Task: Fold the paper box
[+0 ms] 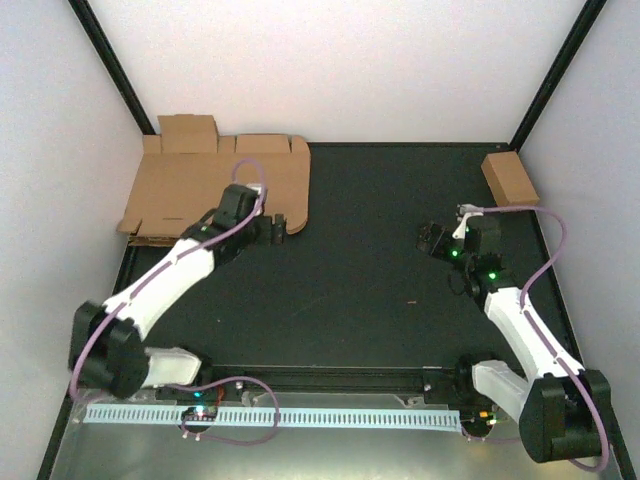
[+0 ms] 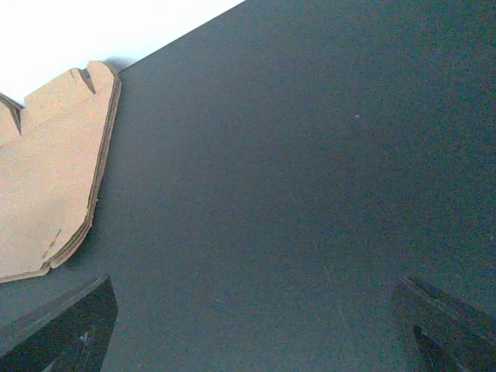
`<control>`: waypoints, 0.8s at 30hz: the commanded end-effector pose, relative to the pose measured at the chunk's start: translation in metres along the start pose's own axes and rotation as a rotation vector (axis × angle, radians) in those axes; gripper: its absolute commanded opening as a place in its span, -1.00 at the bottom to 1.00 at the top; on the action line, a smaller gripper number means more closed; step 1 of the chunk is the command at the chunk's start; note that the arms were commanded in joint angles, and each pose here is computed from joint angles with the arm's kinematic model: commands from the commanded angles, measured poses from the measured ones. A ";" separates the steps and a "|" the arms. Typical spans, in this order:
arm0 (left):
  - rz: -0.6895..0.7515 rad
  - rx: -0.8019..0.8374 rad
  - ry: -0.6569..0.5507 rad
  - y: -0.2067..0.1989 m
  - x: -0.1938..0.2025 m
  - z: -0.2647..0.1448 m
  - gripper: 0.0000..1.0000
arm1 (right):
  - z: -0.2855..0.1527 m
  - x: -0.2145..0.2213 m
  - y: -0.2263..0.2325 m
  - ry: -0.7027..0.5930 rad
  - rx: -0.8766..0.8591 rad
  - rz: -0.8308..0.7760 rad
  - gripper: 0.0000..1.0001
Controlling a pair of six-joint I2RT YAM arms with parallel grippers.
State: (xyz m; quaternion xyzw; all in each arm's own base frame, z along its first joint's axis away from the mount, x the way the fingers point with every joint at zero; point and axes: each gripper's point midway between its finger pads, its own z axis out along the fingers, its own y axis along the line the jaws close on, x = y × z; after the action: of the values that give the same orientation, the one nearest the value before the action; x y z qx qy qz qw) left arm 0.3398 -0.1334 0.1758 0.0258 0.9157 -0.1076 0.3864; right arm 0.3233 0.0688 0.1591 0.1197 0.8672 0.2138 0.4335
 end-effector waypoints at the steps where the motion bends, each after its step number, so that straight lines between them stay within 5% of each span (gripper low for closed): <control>1: 0.071 -0.078 0.129 0.003 -0.006 0.031 0.97 | 0.004 -0.006 0.012 0.005 -0.049 -0.004 0.99; 24: 0.284 -0.053 0.464 -0.029 0.002 0.149 0.74 | 0.023 0.008 0.018 0.076 -0.083 -0.011 0.99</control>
State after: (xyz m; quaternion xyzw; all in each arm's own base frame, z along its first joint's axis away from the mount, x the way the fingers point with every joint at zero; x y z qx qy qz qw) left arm 0.4422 -0.1848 0.0890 0.1325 0.9661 -0.0185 0.2210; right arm 0.3304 0.0889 0.1327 0.1017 0.8836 0.2421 0.3878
